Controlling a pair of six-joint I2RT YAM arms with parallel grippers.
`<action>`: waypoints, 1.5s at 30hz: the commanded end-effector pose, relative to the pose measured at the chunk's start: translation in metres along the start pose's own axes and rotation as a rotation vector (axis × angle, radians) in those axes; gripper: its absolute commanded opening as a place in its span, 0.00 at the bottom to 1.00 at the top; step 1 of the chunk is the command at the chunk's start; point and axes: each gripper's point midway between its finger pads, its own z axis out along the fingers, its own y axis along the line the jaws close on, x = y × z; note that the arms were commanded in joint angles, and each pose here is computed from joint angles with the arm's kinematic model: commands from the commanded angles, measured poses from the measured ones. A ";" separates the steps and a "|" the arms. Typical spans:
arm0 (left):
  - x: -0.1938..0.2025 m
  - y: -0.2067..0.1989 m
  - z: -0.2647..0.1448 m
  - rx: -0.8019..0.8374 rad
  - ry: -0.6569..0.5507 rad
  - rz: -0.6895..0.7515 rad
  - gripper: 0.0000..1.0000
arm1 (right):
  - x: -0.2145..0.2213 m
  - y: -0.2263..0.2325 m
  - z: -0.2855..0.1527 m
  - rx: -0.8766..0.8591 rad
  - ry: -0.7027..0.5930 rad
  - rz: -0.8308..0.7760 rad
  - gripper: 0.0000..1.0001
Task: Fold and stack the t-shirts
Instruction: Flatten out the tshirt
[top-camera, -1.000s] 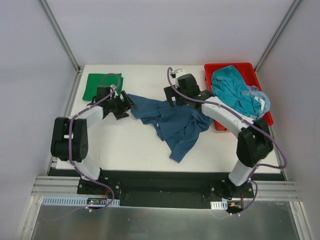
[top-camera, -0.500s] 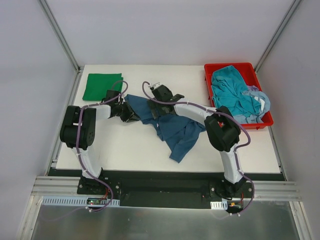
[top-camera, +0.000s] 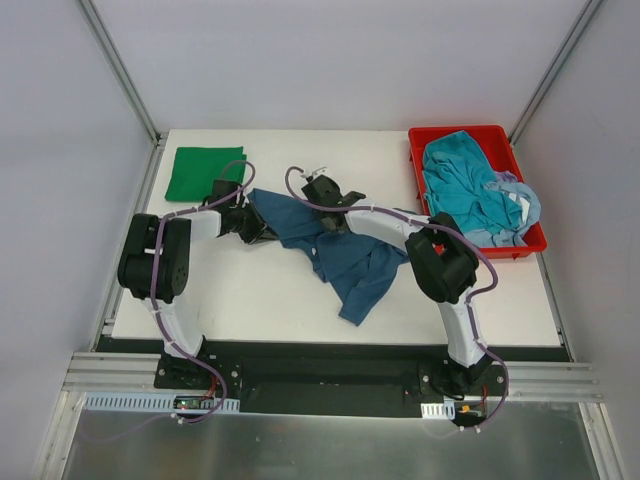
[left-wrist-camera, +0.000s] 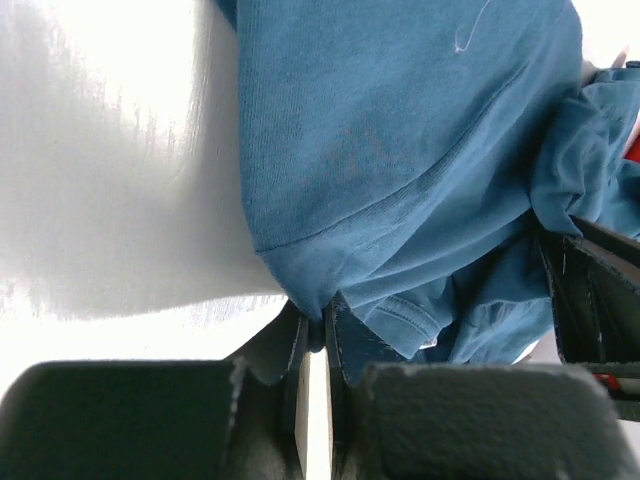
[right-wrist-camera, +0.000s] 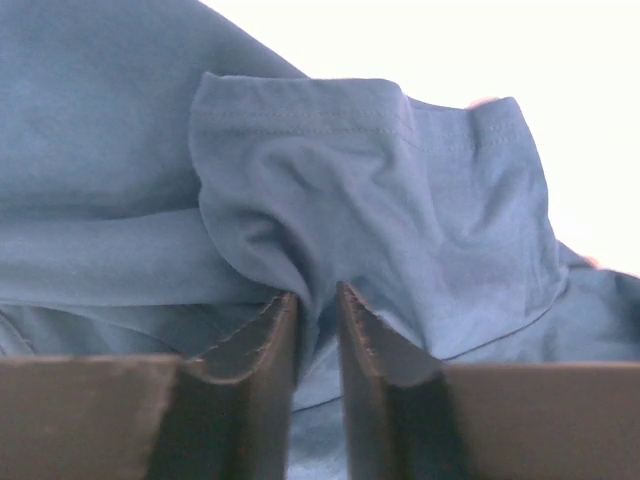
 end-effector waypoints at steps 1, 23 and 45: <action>-0.003 -0.007 -0.017 -0.009 -0.061 0.060 0.00 | -0.006 -0.018 -0.018 0.044 -0.026 0.049 0.07; -0.008 -0.167 -0.297 0.320 -0.754 0.460 0.00 | -0.105 -0.141 -0.345 -0.129 -0.725 0.230 0.00; 0.032 -0.310 -0.534 0.652 -1.157 0.766 0.00 | -0.157 -0.194 -0.574 -0.362 -1.226 0.262 0.00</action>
